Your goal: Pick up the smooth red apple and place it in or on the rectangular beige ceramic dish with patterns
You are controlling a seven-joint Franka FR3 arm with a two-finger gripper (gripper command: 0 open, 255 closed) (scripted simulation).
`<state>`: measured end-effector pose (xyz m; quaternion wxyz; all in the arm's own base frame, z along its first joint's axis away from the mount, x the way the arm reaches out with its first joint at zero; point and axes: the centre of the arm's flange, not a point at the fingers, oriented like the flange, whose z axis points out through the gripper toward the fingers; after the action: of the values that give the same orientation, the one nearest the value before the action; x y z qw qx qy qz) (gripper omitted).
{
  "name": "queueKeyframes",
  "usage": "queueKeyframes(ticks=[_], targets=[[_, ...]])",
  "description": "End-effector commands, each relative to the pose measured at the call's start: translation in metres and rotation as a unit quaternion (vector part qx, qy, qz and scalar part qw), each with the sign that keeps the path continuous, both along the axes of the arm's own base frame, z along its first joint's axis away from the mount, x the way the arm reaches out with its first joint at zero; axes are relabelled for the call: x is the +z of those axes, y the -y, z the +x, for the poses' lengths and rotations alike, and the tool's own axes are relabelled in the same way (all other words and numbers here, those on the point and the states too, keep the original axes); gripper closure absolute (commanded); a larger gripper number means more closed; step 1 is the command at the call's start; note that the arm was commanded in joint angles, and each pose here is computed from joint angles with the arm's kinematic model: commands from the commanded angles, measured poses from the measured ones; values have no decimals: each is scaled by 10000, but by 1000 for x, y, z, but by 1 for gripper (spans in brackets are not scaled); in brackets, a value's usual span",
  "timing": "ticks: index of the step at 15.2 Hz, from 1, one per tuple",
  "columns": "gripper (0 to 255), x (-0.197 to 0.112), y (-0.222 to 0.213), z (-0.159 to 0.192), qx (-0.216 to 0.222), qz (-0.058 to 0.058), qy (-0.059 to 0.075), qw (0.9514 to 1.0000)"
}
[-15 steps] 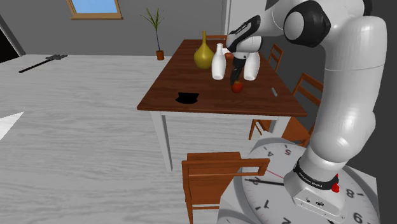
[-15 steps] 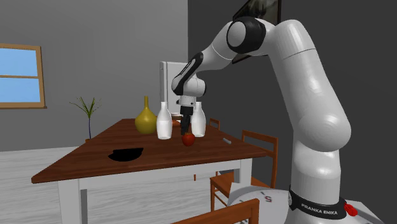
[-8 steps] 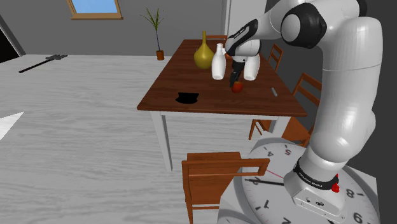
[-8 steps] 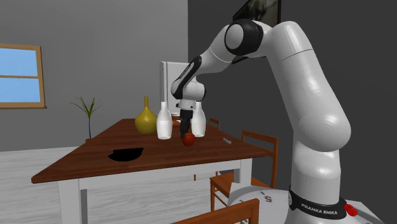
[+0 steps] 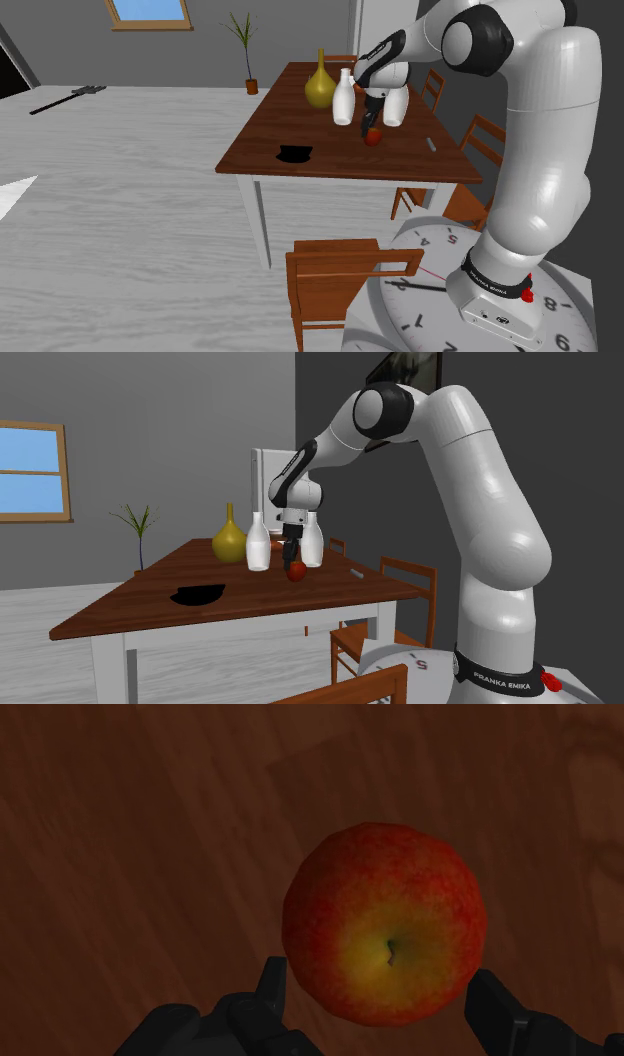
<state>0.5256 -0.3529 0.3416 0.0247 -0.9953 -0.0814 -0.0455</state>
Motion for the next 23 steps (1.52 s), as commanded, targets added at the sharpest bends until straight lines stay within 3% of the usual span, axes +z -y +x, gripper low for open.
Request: queueKeyframes(ticks=[1, 5, 23], targets=[[255, -1, 1, -1, -5, 2, -11, 10000], [255, -1, 0, -1, -4, 2, -11, 10000], [255, 94, 0, -1, -4, 2, -11, 10000]])
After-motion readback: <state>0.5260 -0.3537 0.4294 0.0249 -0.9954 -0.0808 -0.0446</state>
